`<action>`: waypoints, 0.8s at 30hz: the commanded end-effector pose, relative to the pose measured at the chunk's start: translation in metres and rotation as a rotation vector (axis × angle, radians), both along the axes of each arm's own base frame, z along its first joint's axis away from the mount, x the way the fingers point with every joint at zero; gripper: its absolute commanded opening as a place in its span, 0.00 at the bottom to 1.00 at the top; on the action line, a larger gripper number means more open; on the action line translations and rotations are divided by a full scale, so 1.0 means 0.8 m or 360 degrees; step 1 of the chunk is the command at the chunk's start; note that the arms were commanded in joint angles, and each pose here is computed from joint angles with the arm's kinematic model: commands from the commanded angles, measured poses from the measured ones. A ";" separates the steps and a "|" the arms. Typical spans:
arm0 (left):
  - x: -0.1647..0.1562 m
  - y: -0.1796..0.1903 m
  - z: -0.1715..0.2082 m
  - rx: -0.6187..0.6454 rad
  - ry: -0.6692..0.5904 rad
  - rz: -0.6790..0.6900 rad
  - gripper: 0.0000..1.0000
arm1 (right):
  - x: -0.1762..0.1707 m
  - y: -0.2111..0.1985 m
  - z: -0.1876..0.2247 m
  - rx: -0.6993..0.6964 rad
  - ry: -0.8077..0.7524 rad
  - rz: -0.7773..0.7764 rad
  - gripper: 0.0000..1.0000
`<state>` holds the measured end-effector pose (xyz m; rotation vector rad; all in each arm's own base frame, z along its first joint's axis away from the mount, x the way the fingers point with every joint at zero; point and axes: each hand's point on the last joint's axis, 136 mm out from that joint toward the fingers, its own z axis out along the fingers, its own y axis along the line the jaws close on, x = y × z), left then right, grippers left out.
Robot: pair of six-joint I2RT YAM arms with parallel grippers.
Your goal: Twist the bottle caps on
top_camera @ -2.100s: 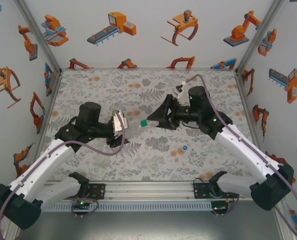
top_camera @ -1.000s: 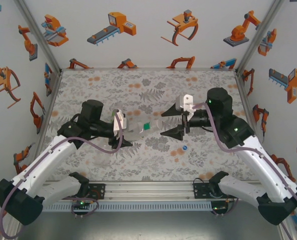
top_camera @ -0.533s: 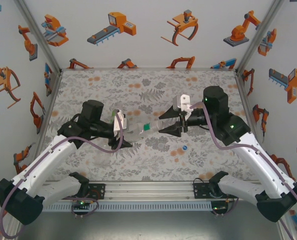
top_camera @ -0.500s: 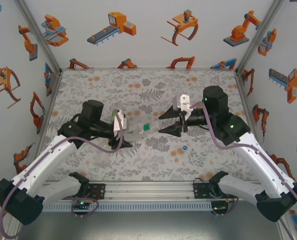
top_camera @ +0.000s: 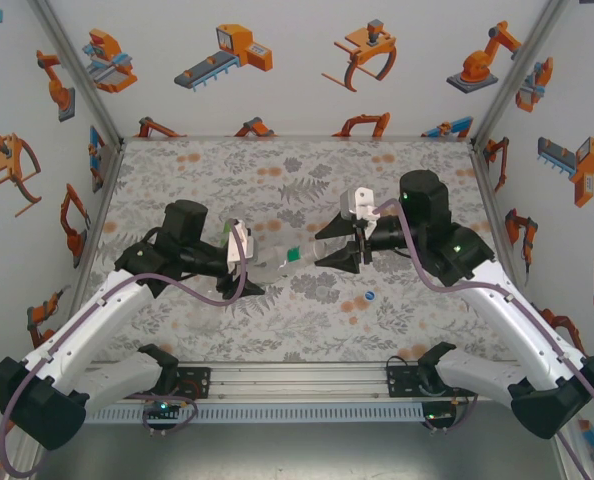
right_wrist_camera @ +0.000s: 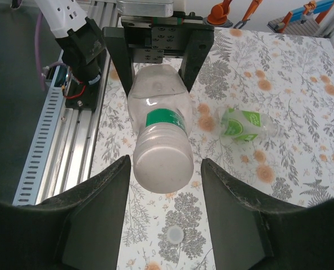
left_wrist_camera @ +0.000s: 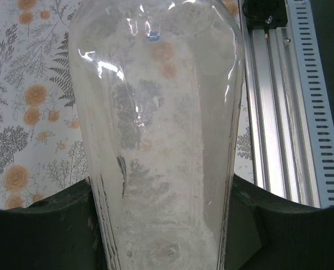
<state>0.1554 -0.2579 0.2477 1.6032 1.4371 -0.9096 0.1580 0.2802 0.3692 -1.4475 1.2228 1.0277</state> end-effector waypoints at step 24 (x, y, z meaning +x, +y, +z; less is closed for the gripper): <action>-0.003 0.000 0.024 -0.0058 -0.0112 -0.0021 0.00 | 0.022 0.005 -0.006 0.0148 0.0738 -0.0240 0.00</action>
